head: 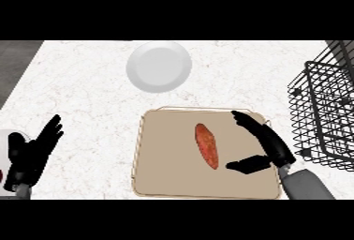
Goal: Pick the sweet potato from the tray and place it in the tiered basket
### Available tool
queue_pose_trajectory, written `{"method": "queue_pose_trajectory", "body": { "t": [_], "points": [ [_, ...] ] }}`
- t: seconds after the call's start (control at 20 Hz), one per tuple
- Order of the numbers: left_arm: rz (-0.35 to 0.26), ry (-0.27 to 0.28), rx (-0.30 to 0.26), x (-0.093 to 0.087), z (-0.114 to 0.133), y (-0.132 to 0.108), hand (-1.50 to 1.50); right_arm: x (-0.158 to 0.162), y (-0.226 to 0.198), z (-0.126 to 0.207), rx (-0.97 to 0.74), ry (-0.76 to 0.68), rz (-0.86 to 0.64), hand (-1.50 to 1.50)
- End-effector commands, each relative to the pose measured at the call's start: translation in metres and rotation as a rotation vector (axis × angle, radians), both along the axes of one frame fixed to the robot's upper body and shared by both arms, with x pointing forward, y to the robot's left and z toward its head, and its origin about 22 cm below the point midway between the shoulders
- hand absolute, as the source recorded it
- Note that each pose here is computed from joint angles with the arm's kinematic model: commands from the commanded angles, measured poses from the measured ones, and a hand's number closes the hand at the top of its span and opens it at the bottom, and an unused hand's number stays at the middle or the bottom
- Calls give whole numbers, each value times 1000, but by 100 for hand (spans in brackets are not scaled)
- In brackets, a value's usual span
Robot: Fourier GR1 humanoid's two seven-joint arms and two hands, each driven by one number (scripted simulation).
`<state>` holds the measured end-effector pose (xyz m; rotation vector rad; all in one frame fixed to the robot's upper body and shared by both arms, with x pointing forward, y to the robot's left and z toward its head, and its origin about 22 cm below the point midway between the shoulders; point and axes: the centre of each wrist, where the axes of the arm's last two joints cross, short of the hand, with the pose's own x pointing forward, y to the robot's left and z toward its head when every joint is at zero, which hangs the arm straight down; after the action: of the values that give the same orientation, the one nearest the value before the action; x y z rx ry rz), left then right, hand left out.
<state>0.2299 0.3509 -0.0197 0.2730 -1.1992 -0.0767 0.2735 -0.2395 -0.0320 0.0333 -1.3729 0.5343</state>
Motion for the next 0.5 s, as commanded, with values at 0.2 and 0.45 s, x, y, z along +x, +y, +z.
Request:
{"method": "queue_pose_trajectory", "body": {
  "t": [0.2, 0.45],
  "points": [
    [4, -13, -2, -10, -6, -5, 0, 44, 19, 59, -170, 147, 317, -150],
    [8, -6, 10, -13, 1, 9, 0, 68, 59, 88, -161, 170, 312, -150]
  ]
}}
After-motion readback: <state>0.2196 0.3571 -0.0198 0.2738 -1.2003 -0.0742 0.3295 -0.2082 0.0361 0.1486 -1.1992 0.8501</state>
